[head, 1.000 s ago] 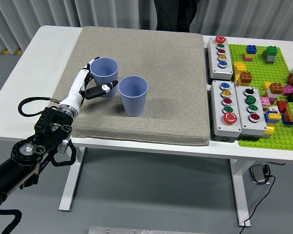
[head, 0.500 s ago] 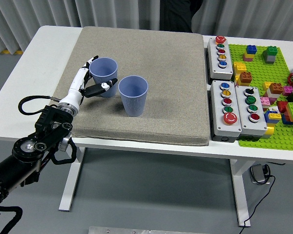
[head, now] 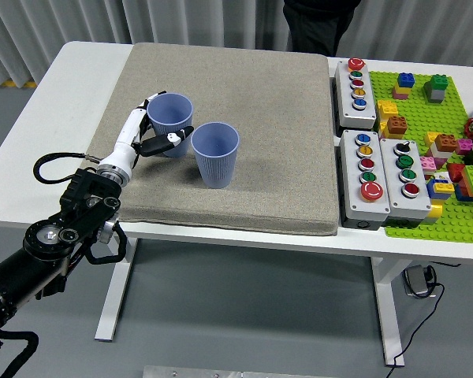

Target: Pick cup pour cup place

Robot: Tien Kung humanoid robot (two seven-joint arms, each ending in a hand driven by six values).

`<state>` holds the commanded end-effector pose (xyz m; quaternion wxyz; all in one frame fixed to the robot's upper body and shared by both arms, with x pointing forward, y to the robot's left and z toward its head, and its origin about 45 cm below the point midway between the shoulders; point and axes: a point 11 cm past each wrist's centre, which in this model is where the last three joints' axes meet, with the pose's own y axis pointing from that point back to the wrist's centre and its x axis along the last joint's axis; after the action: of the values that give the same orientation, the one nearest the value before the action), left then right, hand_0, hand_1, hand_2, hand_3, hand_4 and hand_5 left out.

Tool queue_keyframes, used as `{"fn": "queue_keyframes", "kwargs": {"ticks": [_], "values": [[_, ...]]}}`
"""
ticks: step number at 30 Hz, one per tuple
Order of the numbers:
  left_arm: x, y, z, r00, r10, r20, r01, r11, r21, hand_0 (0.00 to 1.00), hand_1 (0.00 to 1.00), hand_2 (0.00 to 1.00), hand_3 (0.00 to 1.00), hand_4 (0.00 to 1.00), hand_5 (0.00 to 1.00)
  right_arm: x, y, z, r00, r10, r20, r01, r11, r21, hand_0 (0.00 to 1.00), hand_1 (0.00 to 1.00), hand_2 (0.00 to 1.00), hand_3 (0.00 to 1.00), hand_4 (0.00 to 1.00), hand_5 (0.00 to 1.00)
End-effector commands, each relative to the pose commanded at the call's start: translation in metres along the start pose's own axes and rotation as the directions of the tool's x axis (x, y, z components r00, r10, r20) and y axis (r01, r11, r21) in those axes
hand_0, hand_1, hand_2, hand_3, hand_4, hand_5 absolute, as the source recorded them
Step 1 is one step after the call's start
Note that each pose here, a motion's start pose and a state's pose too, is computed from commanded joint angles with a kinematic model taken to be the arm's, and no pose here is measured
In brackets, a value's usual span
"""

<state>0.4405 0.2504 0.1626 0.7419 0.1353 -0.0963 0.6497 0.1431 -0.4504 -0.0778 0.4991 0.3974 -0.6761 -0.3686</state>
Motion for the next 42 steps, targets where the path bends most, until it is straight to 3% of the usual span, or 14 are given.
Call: {"fn": "queue_keyframes", "kwargs": {"ticks": [2,3,8,9,20,28,36,42], "values": [[-0.001,0.0,0.001,1.0,0.001,0.0,-0.001,1.0,-0.002,0.628,0.662,0.797,0.85,0.897,0.274,0.0,0.0,-0.001,1.0,0.0,0.0,0.0,1.0,0.001,0.7,0.691,0.639,0.599,0.066,0.426],[-0.001,0.0,0.001,1.0,0.002,0.0,-0.002,1.0,-0.003,0.576,0.593,0.682,0.7,0.894,0.272,0.0,0.0,-0.001,1.0,0.0,0.0,0.0,1.0,0.002,0.702,0.691,0.639,0.599,0.065,0.426],[-0.002,0.001,-0.001,1.0,0.009,-0.002,-0.009,1.0,-0.003,0.576,0.593,0.682,0.7,0.894,0.272,0.0,0.0,-0.001,1.0,-0.001,-0.004,0.001,1.0,0.0,0.702,0.691,0.639,0.599,0.065,0.426],[-0.002,0.001,-0.001,1.0,0.009,-0.002,-0.009,1.0,-0.003,0.517,0.541,0.612,0.602,0.89,0.265,0.0,0.0,-0.001,1.0,-0.001,-0.004,0.001,1.0,0.0,0.702,0.691,0.64,0.599,0.065,0.425],[-0.002,0.005,-0.003,1.0,0.017,0.0,-0.017,1.0,-0.009,0.488,0.518,0.581,0.575,0.884,0.257,0.0,0.0,0.002,1.0,-0.001,-0.005,0.001,1.0,-0.005,0.701,0.691,0.641,0.599,0.066,0.427],[0.011,0.006,0.008,0.997,0.015,0.07,-0.012,0.999,-0.044,0.492,0.503,0.568,0.571,0.891,0.264,0.001,-0.001,0.005,1.0,0.001,-0.003,-0.001,1.0,-0.009,0.702,0.691,0.64,0.6,0.066,0.426],[0.023,0.003,0.033,0.976,0.022,0.215,0.001,0.995,-0.103,0.499,0.503,0.565,0.57,0.89,0.264,0.002,-0.001,0.008,1.0,0.004,-0.001,-0.004,1.0,-0.013,0.702,0.691,0.64,0.6,0.067,0.427],[0.03,0.003,0.054,0.925,0.035,0.378,0.026,0.988,-0.154,0.497,0.5,0.557,0.569,0.886,0.255,0.003,-0.001,0.009,1.0,0.005,0.003,-0.005,1.0,-0.014,0.702,0.691,0.641,0.6,0.066,0.426]]}}
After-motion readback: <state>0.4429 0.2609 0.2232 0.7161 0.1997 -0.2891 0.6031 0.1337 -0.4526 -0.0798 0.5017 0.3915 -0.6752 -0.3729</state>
